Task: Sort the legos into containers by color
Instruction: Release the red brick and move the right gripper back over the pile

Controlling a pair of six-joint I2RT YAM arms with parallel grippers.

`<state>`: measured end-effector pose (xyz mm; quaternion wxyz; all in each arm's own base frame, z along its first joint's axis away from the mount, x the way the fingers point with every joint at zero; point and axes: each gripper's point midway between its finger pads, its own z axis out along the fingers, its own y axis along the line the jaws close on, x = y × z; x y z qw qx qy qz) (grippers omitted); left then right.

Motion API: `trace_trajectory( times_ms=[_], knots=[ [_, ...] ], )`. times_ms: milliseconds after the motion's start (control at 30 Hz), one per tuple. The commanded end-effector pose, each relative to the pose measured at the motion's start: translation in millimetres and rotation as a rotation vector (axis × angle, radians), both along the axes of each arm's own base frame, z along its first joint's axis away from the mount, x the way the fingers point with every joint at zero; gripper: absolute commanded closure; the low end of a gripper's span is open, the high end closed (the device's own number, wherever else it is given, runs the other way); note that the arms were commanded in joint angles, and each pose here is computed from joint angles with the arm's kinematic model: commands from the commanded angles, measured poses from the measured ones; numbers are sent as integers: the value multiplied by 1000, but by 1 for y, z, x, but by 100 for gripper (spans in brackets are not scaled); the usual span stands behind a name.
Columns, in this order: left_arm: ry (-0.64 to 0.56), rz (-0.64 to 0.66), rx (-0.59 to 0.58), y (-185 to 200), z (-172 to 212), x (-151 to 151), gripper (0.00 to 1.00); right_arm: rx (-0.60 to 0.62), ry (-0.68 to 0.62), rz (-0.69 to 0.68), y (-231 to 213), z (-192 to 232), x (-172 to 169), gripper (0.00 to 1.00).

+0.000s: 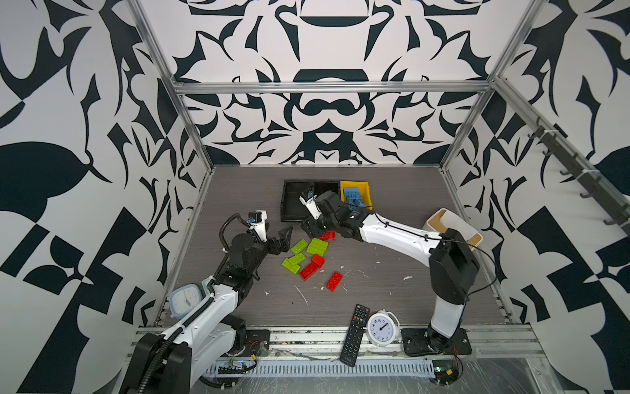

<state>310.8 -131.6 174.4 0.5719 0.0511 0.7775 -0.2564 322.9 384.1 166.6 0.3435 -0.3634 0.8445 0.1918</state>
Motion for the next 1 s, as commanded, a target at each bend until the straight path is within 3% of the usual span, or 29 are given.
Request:
trace_trajectory(
  times_ms=[0, 333, 567, 967],
  knots=[
    [-24, 7, -14, 1, 7, 1, 1, -87, 107, 77, -33, -13, -39, 22],
    [-26, 23, -1, 4, 6, 2, 1, -210, 183, 43, -86, -16, -91, 21],
    [-22, 23, 1, 3, 3, 3, 1, -232, 244, 54, -80, -37, -120, 21],
    [-18, 19, 3, 2, 2, 4, 0, -339, 290, 88, -76, -80, -139, 19]
  ],
)
